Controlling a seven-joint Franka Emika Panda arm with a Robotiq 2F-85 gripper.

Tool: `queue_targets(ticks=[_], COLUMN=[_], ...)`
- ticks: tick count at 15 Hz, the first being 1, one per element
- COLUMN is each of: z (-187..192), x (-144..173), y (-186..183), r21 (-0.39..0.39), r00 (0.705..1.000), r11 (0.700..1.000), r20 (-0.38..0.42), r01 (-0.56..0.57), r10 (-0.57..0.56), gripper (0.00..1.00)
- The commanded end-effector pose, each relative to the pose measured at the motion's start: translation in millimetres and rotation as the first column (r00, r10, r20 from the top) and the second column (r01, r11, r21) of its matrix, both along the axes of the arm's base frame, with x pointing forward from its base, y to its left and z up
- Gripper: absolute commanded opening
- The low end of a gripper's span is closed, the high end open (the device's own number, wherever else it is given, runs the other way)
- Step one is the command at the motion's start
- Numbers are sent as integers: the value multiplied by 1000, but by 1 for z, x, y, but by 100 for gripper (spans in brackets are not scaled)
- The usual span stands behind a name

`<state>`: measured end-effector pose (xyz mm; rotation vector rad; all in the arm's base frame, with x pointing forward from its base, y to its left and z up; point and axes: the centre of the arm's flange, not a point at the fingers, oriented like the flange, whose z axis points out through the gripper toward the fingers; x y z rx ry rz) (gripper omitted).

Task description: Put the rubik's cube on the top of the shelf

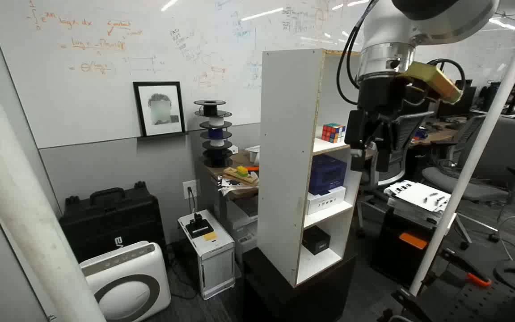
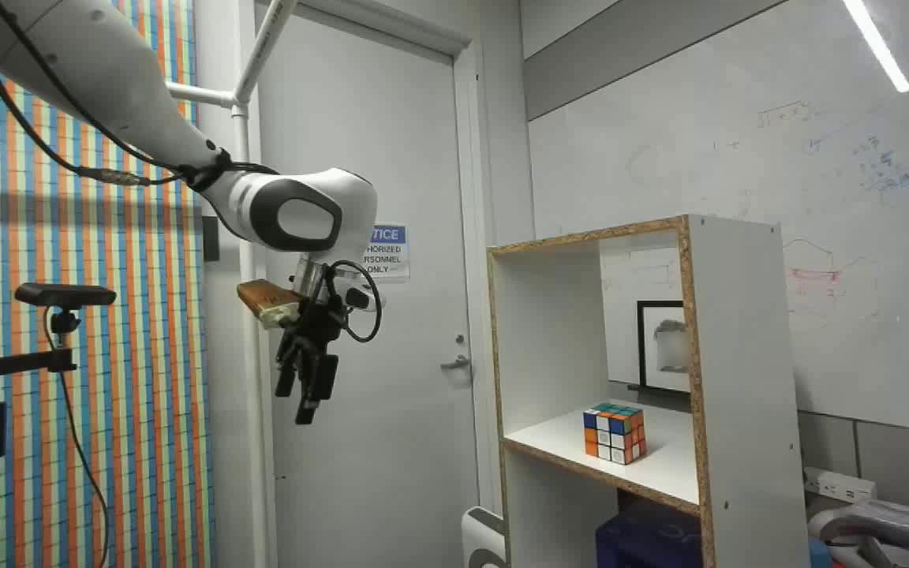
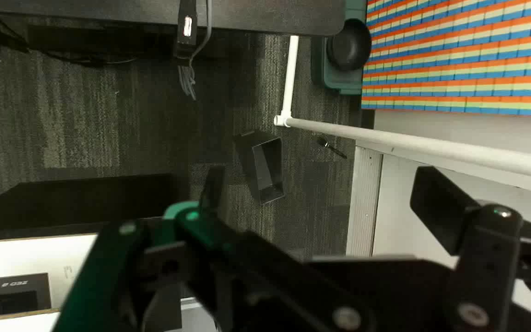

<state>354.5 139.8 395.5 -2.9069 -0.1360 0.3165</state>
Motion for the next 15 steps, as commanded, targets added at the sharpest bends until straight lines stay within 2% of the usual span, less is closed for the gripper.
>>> queue_targets(ticks=[1,6,8,11,13,15], z=[1,2,-8,-16,-21,-19], x=[0,1,12,35,47,59], y=[0,0,-21,-88,-140,-185], r21=[1,1,10,22,10,-9], r00=[1000,1000,985,942,897,840], r11=[1000,1000,1000,996,990,981], r20=[2,3,169,323,422,518], r01=[0,0,24,85,137,192], r10=[0,0,-25,-87,-129,-159], gripper=[100,100,100,100,100,100])
